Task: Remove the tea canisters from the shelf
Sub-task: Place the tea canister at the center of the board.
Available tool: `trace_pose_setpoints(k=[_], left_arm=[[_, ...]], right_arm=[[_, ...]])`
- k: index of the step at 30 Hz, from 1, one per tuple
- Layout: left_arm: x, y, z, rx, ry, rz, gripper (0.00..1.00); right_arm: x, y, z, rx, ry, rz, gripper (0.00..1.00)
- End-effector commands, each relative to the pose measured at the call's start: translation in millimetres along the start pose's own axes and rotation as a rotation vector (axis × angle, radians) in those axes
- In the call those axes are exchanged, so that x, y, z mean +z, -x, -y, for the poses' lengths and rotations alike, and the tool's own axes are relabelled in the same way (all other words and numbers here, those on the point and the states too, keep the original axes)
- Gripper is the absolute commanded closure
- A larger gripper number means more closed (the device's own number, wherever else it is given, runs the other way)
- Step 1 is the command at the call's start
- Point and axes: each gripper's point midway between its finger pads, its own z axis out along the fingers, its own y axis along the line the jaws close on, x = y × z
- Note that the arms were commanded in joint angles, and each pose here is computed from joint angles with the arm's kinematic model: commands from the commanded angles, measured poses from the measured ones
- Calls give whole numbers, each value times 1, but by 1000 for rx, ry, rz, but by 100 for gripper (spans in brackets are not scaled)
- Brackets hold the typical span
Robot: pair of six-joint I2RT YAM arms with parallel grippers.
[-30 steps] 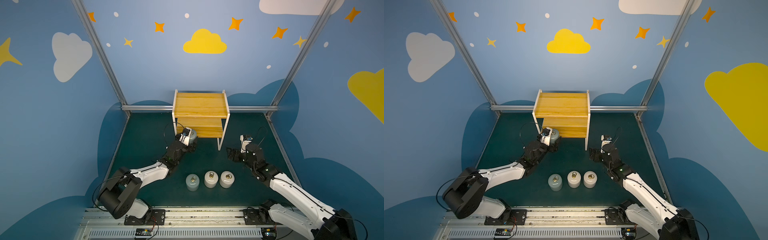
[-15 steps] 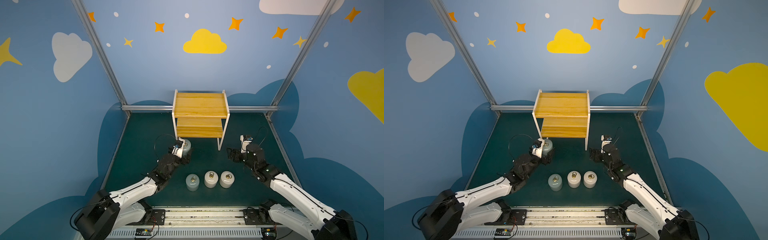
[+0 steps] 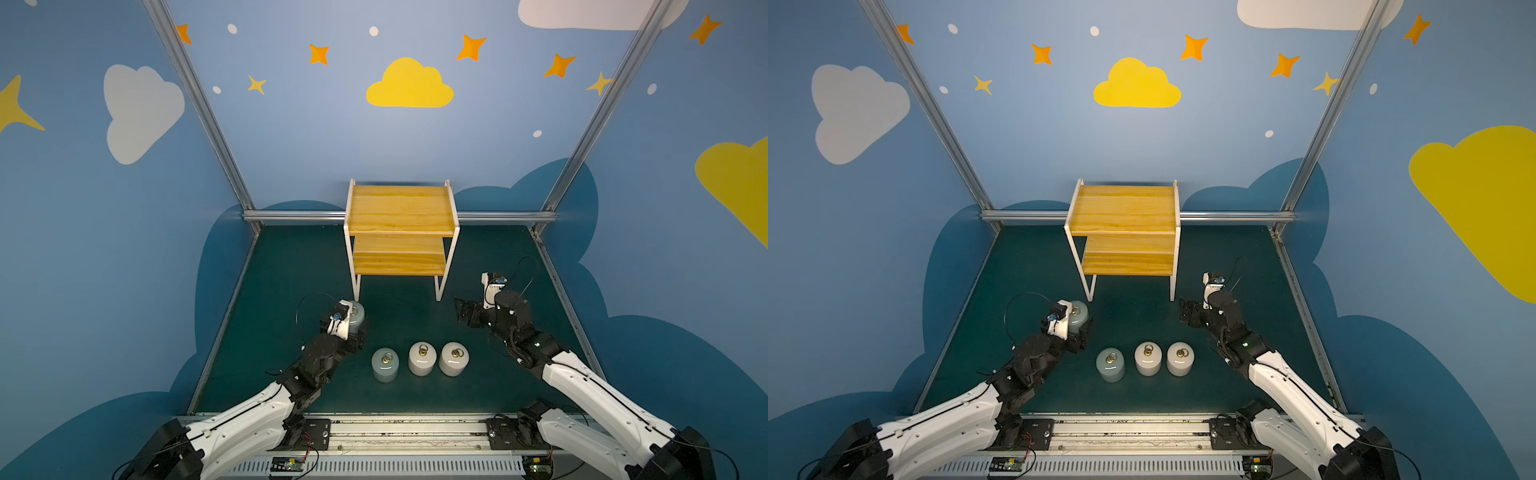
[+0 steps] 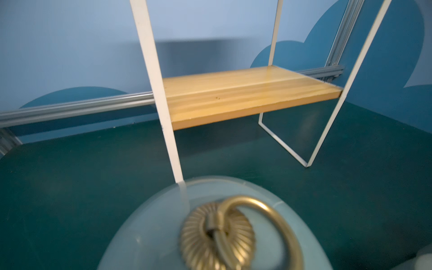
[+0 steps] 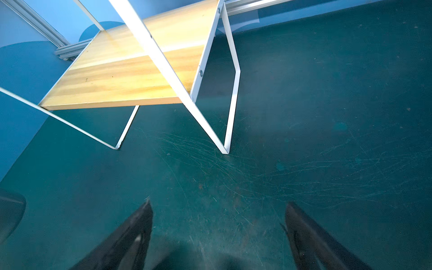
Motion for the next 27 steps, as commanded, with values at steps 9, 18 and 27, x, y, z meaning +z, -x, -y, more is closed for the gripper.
trace_pose_setpoints(k=[9, 18, 27], left_arm=[[-12, -13, -6, -65, 54, 9, 38], [-16, -38, 1, -80, 46, -62, 40], [-22, -57, 3, -83, 53, -91, 40]], right_arm=[[2, -2, 1, -27, -4, -9, 9], [2, -2, 4, -29, -14, -9, 9], [2, -3, 5, -32, -17, -13, 9]])
